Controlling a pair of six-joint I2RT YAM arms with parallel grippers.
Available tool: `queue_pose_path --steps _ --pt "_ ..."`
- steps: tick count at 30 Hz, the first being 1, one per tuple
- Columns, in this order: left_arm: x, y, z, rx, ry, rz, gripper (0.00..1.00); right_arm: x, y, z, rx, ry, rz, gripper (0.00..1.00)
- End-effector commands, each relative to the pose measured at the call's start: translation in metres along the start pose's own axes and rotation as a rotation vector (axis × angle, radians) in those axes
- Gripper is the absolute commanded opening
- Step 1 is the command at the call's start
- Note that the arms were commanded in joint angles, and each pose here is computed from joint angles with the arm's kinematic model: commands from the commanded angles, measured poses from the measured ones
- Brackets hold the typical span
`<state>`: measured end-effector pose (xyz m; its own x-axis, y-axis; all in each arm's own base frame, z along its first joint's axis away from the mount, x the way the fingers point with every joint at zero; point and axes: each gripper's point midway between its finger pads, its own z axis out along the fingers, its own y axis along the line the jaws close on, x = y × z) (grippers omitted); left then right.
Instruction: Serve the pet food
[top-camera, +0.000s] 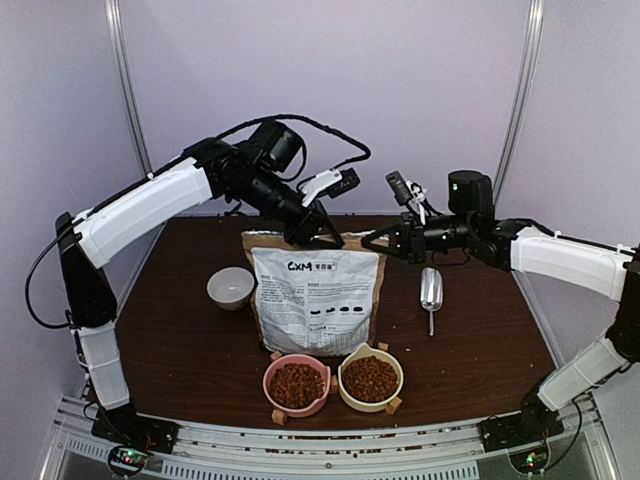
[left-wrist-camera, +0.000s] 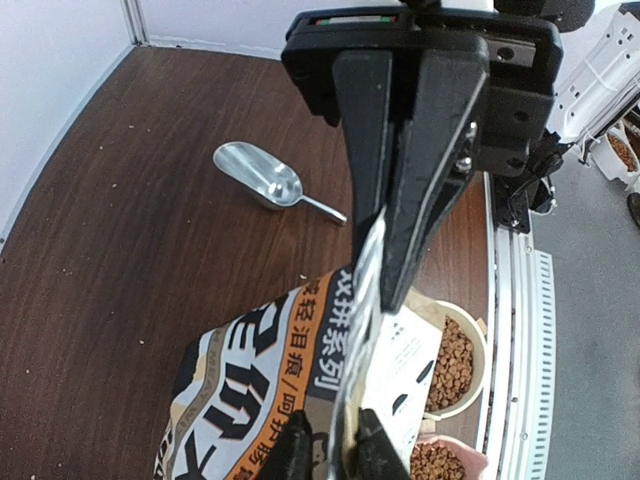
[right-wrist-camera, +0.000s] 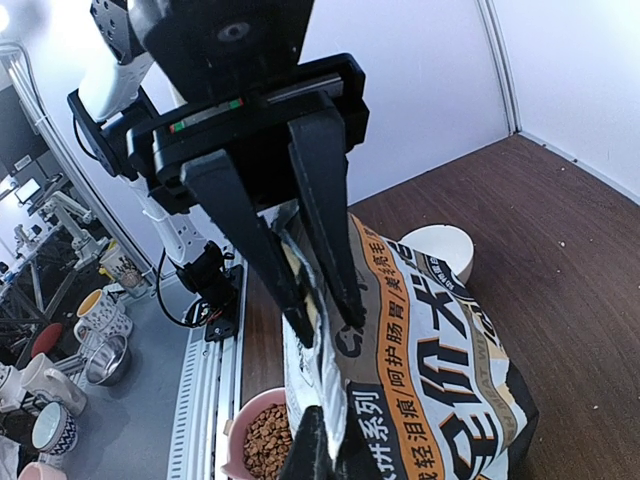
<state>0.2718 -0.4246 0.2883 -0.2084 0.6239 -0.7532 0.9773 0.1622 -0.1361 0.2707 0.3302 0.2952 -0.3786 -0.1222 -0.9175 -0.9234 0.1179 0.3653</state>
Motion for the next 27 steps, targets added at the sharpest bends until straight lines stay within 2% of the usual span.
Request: queue_pose_path --steps 1,3,6,11,16,25,27 --pt "0.007 0.012 -0.025 -0.083 0.006 0.011 0.10 -0.021 0.010 -0.005 0.008 -0.031 -0.061 0.00" --pt "0.007 0.008 -0.024 -0.057 -0.001 0.012 0.00 -0.021 0.009 -0.004 0.004 -0.030 -0.056 0.00" --pt "0.004 0.003 -0.024 -0.026 -0.016 0.015 0.00 -0.021 0.009 0.002 -0.006 -0.024 -0.049 0.01" --pt "-0.004 0.000 -0.026 -0.013 -0.051 0.025 0.00 -0.021 0.009 0.012 -0.029 -0.023 -0.037 0.22" --pt "-0.009 -0.003 -0.027 0.005 -0.070 0.031 0.00 -0.026 0.011 0.022 -0.058 -0.027 -0.040 0.30" --pt "-0.010 -0.005 -0.029 0.009 -0.073 0.029 0.00 -0.026 0.008 0.035 -0.086 -0.019 -0.026 0.32" --pt "-0.011 -0.005 -0.029 0.009 -0.075 0.031 0.00 -0.024 0.006 0.037 -0.089 -0.012 -0.020 0.28"
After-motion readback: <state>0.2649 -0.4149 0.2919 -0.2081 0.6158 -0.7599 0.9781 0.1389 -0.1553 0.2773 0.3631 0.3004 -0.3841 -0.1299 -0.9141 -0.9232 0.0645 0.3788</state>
